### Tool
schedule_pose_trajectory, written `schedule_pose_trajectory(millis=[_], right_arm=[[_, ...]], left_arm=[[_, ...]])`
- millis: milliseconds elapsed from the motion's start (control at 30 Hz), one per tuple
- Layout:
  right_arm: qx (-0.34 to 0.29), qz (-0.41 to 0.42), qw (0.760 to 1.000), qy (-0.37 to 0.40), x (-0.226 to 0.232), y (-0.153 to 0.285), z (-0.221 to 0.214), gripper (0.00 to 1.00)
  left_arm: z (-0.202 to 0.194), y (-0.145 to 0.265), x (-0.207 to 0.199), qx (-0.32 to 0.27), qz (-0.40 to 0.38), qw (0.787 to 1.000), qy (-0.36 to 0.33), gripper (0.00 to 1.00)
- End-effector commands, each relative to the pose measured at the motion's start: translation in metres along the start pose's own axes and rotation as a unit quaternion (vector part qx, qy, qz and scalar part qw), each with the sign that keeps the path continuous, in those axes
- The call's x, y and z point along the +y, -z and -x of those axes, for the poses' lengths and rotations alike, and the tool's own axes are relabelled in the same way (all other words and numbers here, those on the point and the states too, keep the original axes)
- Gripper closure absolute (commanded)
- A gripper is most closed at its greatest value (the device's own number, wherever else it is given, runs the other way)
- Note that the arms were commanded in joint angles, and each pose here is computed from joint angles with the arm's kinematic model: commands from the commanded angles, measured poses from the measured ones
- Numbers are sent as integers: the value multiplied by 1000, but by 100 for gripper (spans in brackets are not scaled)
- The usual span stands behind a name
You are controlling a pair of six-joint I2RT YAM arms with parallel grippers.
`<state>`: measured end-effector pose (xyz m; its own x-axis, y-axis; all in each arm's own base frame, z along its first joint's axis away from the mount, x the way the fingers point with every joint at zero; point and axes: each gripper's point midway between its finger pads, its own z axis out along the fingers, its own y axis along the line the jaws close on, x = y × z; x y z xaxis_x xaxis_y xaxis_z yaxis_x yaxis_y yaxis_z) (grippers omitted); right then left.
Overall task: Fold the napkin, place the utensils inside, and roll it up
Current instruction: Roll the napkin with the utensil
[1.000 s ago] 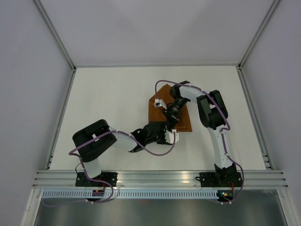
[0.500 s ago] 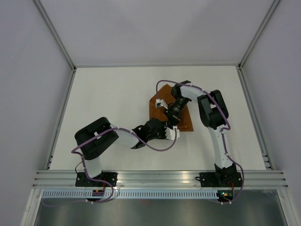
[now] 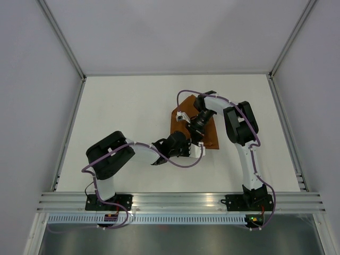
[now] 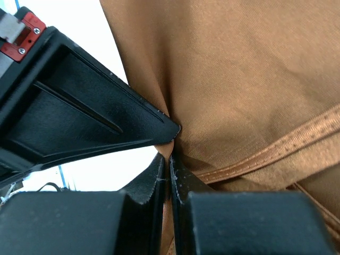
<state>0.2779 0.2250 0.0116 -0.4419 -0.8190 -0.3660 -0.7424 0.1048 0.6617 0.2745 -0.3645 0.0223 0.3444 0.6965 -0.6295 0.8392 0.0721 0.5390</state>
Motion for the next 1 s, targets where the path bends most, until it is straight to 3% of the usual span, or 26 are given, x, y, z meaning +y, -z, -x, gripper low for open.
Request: schedule_pose_trajectory(millis=[0, 167, 267, 367, 467, 967], right_arm=[[21, -23, 999, 35, -22, -3, -11, 87], [14, -27, 999, 38, -17, 1, -7, 83], [6, -41, 998, 44, -13, 6, -2, 75], [-9, -64, 996, 54, -11, 12, 4, 56], [-23, -88, 994, 62, -8, 20, 10, 46], [-148, -202, 968, 23, -27, 89, 21, 37]], left_arm=[[-13, -5, -16, 28, -39, 999, -2, 82], [-11, -5, -22, 34, -60, 997, 23, 96], [-10, -6, -26, 39, -75, 995, 46, 98], [-4, -6, -28, 32, -85, 994, 66, 98], [1, -7, -27, 32, -94, 991, 87, 98], [9, 1, -32, 4, -122, 981, 152, 98]])
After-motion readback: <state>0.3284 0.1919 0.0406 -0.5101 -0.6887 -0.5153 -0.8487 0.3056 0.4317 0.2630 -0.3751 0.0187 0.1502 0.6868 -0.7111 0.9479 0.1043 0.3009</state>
